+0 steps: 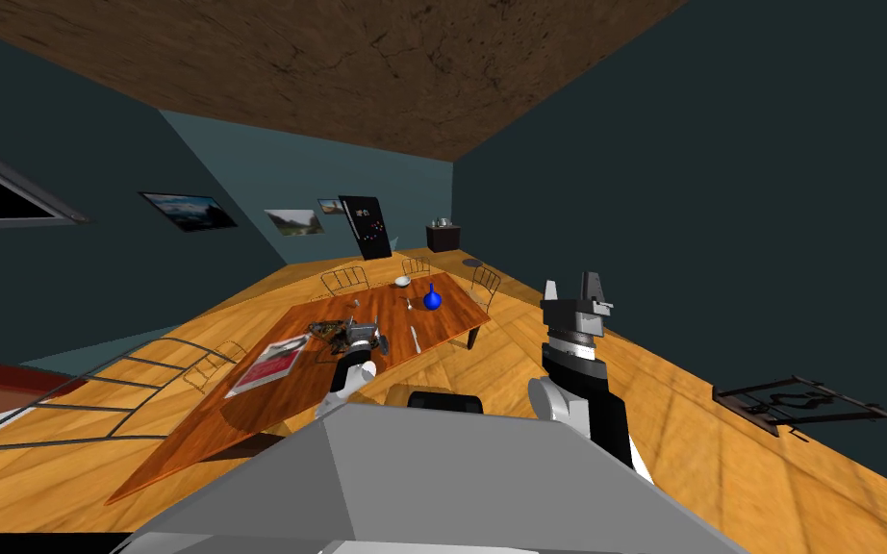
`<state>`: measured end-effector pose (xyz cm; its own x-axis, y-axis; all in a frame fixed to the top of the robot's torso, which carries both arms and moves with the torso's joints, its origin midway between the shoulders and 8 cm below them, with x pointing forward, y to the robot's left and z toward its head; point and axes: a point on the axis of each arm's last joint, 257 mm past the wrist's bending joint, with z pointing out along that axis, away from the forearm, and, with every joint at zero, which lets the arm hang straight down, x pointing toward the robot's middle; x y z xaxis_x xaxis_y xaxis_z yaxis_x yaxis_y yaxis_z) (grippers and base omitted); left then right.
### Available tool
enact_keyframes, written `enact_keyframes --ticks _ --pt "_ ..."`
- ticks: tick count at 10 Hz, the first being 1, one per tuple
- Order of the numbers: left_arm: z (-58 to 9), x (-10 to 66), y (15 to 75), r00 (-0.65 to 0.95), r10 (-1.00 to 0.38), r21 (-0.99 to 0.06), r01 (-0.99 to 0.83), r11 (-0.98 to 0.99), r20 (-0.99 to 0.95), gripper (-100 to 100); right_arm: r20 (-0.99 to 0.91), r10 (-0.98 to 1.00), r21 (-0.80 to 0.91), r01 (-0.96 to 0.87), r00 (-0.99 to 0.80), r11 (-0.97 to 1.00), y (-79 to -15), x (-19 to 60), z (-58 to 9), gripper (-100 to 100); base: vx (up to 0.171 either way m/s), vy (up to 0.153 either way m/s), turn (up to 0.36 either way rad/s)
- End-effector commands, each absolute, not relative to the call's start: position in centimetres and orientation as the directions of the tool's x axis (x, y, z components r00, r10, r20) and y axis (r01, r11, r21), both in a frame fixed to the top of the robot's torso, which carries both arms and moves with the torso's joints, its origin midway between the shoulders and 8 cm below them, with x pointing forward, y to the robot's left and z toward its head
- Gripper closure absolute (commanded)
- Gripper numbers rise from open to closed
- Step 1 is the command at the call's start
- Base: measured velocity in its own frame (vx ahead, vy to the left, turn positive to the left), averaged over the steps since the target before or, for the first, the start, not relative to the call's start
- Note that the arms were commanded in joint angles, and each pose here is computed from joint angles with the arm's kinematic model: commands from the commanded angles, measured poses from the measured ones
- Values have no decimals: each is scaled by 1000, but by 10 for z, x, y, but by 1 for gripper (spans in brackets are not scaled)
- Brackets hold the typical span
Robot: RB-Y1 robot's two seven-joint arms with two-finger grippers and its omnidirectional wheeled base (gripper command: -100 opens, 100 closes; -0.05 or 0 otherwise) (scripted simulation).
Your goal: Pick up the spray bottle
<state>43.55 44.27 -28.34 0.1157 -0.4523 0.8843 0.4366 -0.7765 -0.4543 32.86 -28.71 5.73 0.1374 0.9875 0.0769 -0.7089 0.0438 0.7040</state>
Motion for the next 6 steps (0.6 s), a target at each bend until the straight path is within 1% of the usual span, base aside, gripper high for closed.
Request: enact_keyframes --ticks 1,2,3,4,5,6 --pt "-300 436 445 127 -400 -413 437 -799 908 -100 77 988 704 -709 137 44 -287 329 57 0 18 -3 -48" --pt "-308 433 447 145 -397 -419 432 -799 906 -100 77 988 704 -709 137 44 -287 329 57 0 17 2 -26" --pt "-323 432 447 155 -345 -377 434 -818 926 -100 77 988 704 -709 137 44 -287 329 57 0 23 7 -33" --pt "-330 429 448 170 -342 -382 431 -818 924 -100 77 988 704 -709 137 44 -287 329 57 0 20 5 -24" --pt "-347 427 447 185 -289 -342 432 -835 939 -100 77 988 704 -709 137 44 -287 329 57 0 22 6 -47" --pt "-351 425 447 195 -287 -345 430 -834 938 -100 77 988 704 -709 137 44 -287 329 57 0 18 8 -27"
